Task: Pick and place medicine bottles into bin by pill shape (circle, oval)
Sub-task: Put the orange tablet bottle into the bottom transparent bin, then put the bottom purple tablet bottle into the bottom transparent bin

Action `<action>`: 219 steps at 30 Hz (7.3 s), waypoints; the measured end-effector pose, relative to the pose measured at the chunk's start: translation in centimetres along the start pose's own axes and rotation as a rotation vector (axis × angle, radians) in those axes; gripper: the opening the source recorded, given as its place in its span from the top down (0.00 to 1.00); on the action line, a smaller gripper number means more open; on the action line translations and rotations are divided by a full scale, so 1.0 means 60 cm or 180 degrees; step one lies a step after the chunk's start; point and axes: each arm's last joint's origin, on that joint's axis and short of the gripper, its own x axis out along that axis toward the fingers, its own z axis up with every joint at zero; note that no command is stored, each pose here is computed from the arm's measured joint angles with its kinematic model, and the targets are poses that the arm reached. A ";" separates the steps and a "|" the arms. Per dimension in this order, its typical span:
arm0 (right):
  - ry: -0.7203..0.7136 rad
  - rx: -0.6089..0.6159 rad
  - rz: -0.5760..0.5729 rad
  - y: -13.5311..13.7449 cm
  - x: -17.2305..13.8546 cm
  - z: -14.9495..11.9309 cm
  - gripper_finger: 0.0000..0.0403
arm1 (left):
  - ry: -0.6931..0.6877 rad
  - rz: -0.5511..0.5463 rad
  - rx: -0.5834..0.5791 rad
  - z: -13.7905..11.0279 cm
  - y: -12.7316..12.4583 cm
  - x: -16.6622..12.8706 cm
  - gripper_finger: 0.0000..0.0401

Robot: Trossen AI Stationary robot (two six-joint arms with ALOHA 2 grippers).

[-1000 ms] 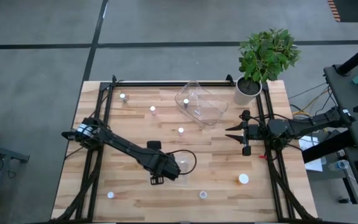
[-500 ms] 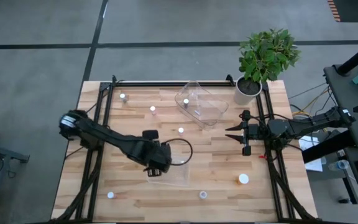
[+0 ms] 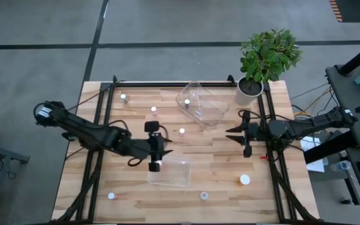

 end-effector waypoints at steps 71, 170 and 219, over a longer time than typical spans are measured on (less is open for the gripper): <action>0.3495 0.2073 -0.3145 0.008 0.049 -0.059 0.42 | -0.1315 0.0813 0.0400 -0.113 0.062 -0.012 0.64; 0.3143 -0.0387 0.0494 0.173 0.494 0.013 0.75 | -0.1353 0.0636 0.0192 -0.151 0.079 -0.082 0.64; 0.2634 -0.0432 0.0052 0.140 0.365 0.140 0.53 | -0.1353 0.0637 0.0193 -0.151 0.079 -0.082 0.64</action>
